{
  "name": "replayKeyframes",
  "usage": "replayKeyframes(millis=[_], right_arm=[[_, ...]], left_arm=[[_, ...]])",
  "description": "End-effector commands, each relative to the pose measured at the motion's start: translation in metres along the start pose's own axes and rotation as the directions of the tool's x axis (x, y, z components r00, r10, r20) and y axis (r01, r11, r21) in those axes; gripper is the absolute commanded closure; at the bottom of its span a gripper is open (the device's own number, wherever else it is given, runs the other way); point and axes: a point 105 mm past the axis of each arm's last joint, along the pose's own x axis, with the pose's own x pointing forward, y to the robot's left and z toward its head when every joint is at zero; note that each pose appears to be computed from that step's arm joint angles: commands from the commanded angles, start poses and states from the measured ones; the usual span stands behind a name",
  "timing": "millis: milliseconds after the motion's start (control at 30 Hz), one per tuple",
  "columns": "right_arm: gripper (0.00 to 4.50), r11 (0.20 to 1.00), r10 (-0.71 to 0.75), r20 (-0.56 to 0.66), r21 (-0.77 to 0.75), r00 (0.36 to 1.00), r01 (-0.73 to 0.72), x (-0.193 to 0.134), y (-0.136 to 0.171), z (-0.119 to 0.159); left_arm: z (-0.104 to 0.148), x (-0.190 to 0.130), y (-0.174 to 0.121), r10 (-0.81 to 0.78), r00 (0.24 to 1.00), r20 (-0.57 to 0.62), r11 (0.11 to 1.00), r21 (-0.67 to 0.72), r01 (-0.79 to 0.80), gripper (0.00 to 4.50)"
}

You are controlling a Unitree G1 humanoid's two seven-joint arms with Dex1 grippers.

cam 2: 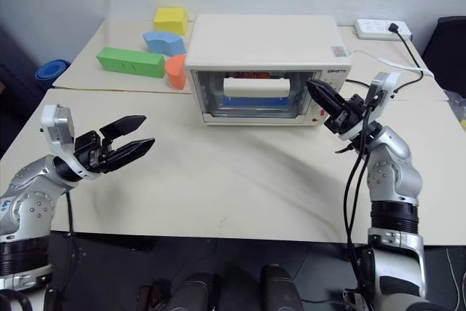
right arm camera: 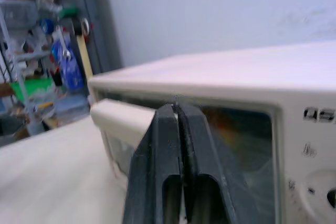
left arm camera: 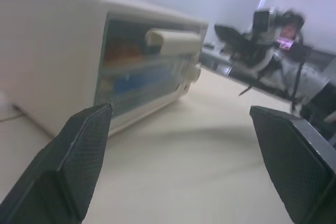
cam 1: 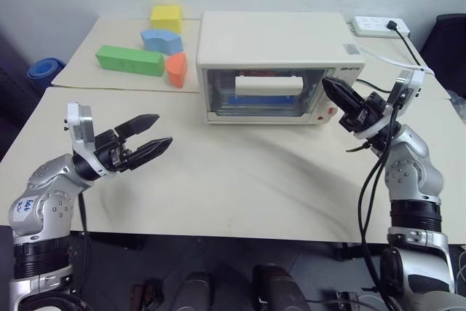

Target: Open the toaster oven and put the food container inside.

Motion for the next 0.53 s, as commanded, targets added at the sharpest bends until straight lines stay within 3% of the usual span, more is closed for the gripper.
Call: replayKeyframes(millis=[33, 133, 333, 533], right_arm=[[3.27, 0.991, 0.093, -0.107, -0.087, 0.99, -0.103, -0.012, 0.016, 0.005], [2.2, 0.956, 0.18, -0.253, -0.181, 0.951, -0.229, -0.034, 0.033, -0.009], [0.09, 0.918, 0.245, -0.365, -0.212, 0.898, -0.336, -0.068, 0.047, -0.029], [0.04, 0.903, 0.298, -0.436, -0.16, 0.849, -0.399, -0.097, 0.059, -0.049]], left_arm=[[-0.005, -0.007, 0.0, 0.001, 0.996, -0.091, 0.992, 0.126, 0.011, 0.0], [-0.017, -0.021, -0.011, -0.041, 0.983, -0.176, 0.988, 0.138, 0.066, 0.0], [-0.039, -0.04, -0.017, -0.002, 0.958, -0.285, 0.972, 0.223, 0.069, 0.0], [-0.062, -0.068, -0.014, 0.085, 0.92, -0.383, 0.96, 0.28, 0.028, 0.0]])
